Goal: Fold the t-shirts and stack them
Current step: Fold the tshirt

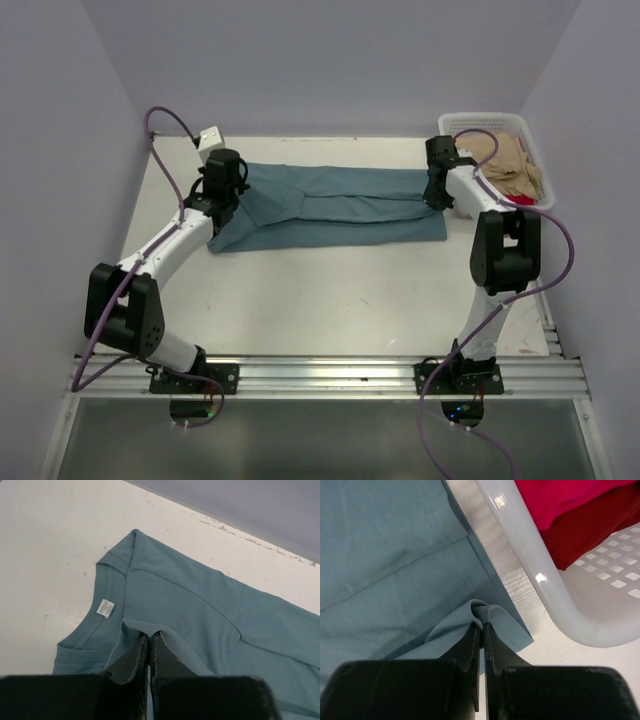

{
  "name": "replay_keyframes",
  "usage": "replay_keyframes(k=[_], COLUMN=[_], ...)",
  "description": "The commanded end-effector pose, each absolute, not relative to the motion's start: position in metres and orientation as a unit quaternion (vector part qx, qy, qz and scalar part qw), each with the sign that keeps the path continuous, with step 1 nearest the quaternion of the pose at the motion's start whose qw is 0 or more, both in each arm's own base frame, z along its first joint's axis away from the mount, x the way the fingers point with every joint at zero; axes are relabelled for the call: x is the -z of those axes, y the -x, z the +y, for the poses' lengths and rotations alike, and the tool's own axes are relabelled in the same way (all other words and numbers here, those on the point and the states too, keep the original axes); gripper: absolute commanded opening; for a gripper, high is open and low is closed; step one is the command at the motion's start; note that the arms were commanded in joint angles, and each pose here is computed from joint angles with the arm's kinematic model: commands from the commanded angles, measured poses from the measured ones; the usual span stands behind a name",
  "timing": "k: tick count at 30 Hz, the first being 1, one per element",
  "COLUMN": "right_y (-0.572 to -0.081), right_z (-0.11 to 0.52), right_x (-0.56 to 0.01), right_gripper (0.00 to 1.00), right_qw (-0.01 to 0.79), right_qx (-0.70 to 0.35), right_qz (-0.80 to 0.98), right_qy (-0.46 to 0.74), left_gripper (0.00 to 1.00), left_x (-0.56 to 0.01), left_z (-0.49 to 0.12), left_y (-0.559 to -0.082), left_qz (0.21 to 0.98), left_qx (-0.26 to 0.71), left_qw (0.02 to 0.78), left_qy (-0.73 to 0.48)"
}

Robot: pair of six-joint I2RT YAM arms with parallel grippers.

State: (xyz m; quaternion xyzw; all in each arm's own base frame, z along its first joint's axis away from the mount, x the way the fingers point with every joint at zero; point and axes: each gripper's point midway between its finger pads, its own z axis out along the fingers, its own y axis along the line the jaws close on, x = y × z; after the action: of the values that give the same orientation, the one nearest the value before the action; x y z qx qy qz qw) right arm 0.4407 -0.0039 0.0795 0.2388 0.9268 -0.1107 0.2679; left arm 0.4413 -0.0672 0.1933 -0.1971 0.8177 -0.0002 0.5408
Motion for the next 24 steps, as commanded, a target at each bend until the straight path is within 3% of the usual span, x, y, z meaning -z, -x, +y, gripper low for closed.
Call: replay_keyframes(k=[1, 10, 24], right_y=[-0.452, -0.458, -0.462], right_z=[-0.011, -0.013, -0.022], right_x=[-0.091, -0.088, -0.08], right_gripper=[0.0, 0.0, 0.0], right_qw=[0.285, 0.286, 0.282], right_qx=[0.124, 0.127, 0.135], right_qz=[0.918, 0.917, 0.915], right_qy=[-0.244, -0.249, -0.256], left_gripper=[0.0, 0.0, 0.0], left_x=[-0.241, -0.246, -0.207], left_z=[-0.069, -0.07, -0.083], left_y=[-0.47, -0.498, -0.533], left_qz=[0.774, 0.775, 0.797], left_qx=[0.028, 0.026, 0.03], left_qw=[0.6, 0.603, 0.578], left_qy=[0.199, 0.189, 0.173])
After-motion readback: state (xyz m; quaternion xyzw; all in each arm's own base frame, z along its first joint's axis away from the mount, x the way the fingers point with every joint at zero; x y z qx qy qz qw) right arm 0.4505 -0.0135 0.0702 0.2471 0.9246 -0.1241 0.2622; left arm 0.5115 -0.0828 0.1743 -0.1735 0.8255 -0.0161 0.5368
